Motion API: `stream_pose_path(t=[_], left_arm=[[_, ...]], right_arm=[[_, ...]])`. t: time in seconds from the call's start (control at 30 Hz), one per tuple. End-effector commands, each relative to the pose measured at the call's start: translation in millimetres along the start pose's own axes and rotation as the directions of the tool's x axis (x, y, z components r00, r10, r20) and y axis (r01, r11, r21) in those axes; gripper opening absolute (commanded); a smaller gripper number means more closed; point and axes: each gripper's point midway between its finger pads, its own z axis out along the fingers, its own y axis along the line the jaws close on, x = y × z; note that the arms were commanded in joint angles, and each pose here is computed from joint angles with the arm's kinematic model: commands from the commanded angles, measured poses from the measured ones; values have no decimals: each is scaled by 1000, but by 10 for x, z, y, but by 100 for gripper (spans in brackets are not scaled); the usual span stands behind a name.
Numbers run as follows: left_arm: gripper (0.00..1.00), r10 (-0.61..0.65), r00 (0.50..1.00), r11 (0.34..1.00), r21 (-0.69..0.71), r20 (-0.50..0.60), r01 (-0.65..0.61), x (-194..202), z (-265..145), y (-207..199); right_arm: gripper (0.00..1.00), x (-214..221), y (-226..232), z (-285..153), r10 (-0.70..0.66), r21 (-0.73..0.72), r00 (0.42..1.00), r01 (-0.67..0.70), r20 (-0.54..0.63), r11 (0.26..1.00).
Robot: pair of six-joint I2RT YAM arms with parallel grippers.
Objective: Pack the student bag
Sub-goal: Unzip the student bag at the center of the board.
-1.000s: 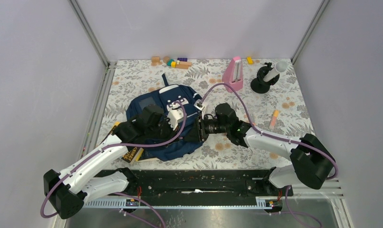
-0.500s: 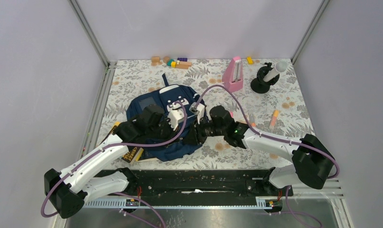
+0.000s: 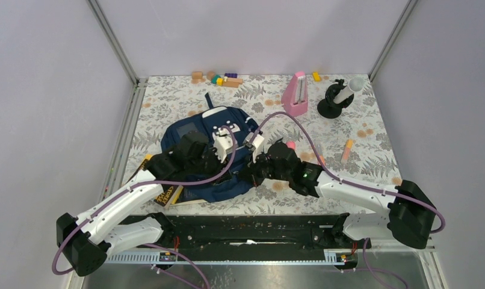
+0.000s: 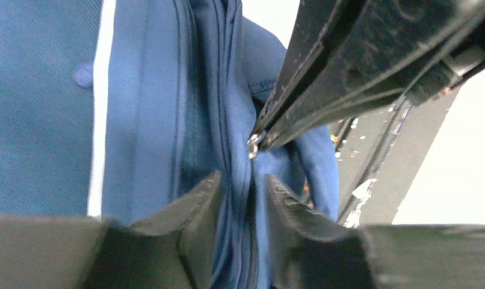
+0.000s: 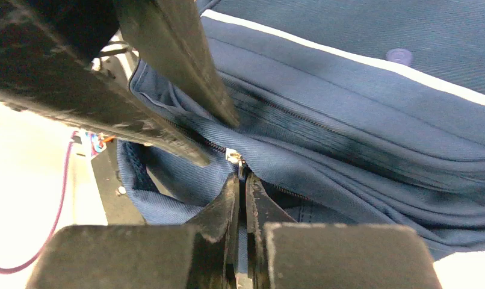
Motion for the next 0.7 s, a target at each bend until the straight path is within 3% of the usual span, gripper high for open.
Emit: stream_pose_path(t=[0.0,0.07,0.2,0.67], left_arm=[[50,45,987,998,40,154,-51,-444,-87,-119],[66,44,986,999,22,162,-48,-455,-111,-99],[77,56,983,998,-37,175,-51,-463,-178,-18],[77,-26,999,997,-73,33,28,44,-128,44]], right_arm=[[0,-269,-285,-222,-80,195,995,67,57,979],[0,-236,-374,-283,-120,241,993,113,16,964],[0,-170,-562,-380,-164,316,984,177,-69,932],[0,-223,-829,-609,5,274,988,38,-154,961]])
